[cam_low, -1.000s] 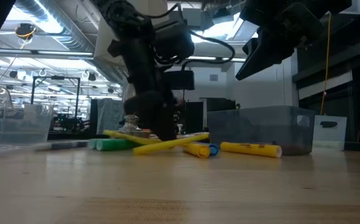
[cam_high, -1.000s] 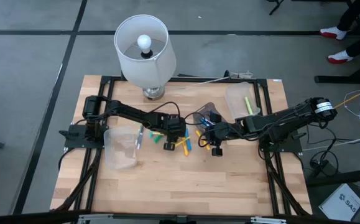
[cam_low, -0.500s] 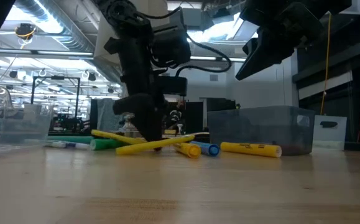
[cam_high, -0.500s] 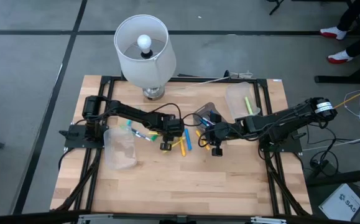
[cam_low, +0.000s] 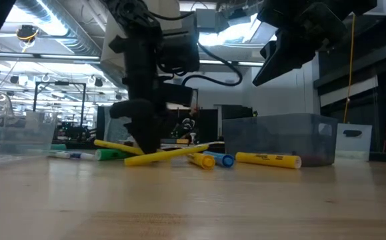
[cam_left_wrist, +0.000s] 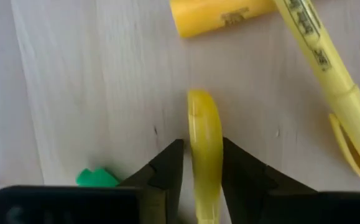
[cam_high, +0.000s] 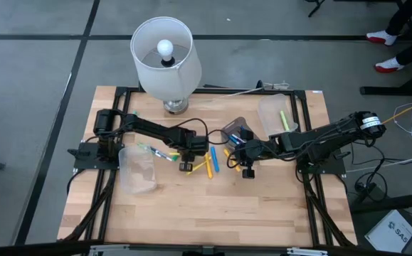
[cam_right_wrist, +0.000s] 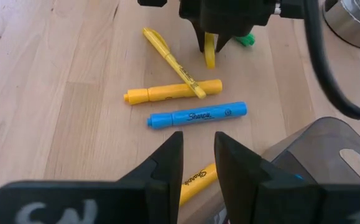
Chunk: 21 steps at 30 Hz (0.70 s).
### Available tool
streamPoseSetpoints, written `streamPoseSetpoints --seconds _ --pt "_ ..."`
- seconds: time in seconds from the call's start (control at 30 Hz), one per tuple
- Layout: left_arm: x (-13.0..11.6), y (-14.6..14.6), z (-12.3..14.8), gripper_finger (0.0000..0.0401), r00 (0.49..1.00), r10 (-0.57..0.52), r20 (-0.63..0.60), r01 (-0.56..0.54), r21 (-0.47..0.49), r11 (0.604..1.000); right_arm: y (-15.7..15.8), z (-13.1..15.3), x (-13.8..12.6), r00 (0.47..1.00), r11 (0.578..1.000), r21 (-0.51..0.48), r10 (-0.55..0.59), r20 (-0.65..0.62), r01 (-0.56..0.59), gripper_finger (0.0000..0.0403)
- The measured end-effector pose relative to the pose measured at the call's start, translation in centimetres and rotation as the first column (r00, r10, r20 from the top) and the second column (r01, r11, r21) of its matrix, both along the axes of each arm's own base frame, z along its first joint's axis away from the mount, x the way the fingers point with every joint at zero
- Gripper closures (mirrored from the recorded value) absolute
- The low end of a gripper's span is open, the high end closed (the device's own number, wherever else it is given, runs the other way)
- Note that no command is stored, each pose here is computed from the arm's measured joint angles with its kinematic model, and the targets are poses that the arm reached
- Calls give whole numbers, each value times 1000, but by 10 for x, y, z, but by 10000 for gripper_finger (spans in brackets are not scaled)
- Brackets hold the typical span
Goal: Pick & Place Markers
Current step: Put the yellow pen into the left transparent bin
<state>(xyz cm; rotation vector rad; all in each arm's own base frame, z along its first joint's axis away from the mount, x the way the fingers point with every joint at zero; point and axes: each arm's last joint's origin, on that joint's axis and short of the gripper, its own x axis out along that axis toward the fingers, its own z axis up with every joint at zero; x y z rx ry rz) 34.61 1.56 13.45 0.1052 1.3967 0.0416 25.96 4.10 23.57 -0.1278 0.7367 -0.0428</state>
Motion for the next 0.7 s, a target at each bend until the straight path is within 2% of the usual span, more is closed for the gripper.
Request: streamPoseSetpoints --seconds 0.23,0.47,0.63,0.7 --pt "-2 0 -1 367 1000 21 -22 -21 -6 1000 0 0 0 1000 1000 0 0 0 0 312" --pt "-3 0 2 367 1000 25 -3 -25 -3 1000 0 0 0 1000 1000 0 0 0 0 312" --pt "-8 -1 15 367 999 40 17 -41 28 999 0 0 0 1000 1000 0 0 0 0 312" --pt "-7 0 24 367 997 49 65 -52 37 998 0 0 0 1000 1000 0 0 1 0 312"
